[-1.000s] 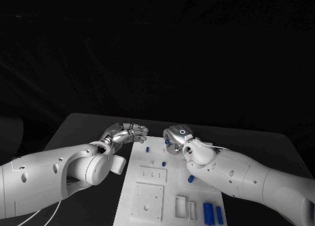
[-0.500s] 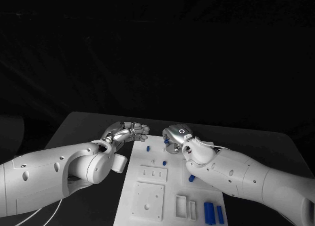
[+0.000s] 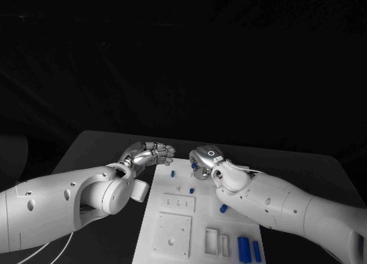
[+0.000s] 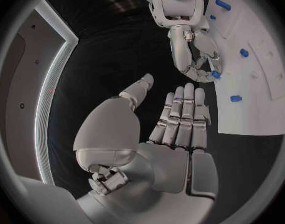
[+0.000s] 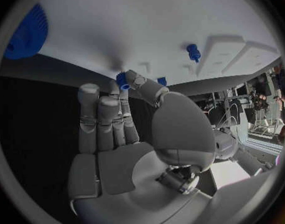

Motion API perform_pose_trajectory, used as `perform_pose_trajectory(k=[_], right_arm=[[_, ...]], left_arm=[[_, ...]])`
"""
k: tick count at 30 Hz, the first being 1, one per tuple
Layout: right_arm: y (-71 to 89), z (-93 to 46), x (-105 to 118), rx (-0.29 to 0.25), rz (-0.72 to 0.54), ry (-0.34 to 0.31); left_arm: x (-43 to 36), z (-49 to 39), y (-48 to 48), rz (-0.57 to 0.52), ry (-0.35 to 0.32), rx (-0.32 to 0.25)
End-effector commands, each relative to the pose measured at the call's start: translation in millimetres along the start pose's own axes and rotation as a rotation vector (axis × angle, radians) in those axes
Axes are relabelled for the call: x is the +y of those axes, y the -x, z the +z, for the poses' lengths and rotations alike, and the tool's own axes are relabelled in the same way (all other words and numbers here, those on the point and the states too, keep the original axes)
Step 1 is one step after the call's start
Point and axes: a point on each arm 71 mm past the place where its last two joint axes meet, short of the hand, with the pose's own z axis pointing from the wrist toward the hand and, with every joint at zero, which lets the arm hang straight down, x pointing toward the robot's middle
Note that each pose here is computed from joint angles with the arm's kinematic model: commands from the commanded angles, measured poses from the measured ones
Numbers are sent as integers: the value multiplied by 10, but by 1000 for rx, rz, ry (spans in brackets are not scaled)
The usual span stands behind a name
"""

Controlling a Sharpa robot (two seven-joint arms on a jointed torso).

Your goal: Assemble the parts on the task board

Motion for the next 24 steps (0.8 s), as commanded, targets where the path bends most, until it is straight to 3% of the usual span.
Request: perform_pose_trajectory(k=[1,24], right_arm=[[-42,-1,-15,35,-21,3],[-4,4,-61,6,54,-6]], left_arm=[[-20,9,-29,4,-11,12],[-19,1,-15,5,-8,8]])
